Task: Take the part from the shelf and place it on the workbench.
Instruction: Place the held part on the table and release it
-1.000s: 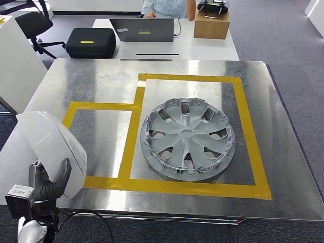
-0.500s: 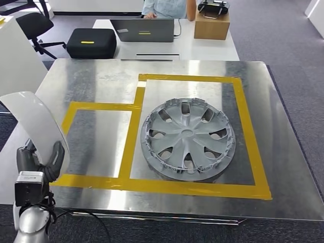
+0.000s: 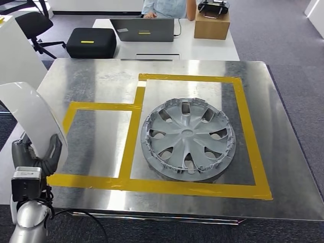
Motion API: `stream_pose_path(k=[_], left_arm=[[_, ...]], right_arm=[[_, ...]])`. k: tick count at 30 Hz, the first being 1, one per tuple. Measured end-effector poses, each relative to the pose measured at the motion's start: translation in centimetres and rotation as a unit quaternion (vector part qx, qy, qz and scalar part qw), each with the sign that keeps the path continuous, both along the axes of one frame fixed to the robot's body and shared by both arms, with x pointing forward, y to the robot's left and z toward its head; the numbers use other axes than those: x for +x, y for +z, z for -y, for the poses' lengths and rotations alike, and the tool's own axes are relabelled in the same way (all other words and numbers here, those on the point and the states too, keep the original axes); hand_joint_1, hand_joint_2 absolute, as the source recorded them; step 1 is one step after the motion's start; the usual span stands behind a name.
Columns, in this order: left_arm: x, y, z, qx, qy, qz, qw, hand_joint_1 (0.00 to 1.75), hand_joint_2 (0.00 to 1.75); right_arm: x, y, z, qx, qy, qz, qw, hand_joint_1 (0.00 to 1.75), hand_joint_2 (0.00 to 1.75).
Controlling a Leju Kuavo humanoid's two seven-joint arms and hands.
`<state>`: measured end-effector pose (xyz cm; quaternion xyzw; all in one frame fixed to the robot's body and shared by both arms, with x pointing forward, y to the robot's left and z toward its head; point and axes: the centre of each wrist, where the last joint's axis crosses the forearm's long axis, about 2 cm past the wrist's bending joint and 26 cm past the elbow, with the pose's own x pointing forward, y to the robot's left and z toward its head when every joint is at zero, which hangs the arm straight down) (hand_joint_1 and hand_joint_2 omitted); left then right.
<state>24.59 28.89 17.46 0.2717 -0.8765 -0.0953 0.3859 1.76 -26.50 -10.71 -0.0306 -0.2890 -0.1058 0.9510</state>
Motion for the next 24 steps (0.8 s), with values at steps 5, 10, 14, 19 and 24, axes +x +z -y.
stream_pose_path(k=[5,10,14,19,24], left_arm=[[0.4,0.1,-0.2,0.005,0.014,-0.031,0.999,1.75,1.75],[1.4,-0.3,-0.6,0.009,0.023,-0.070,0.997,1.75,1.75],[3.5,-1.3,-1.3,0.022,0.037,-0.115,0.992,1.75,1.75],[6.2,-2.2,-2.2,0.033,0.049,-0.151,0.987,1.75,1.75],[7.1,-2.7,-2.4,0.037,0.054,-0.165,0.984,1.75,1.75]], right_arm=[[0.1,0.0,0.0,-0.015,0.012,-0.002,1.000,0.00,1.75],[0.3,0.0,0.0,-0.019,0.025,-0.002,1.000,0.00,1.75],[0.6,0.0,0.0,-0.023,0.041,0.005,0.999,0.00,1.75],[1.0,-0.1,0.2,-0.025,0.053,0.008,0.998,0.00,1.75],[1.0,-0.2,0.2,-0.025,0.056,0.006,0.998,0.00,1.75]])
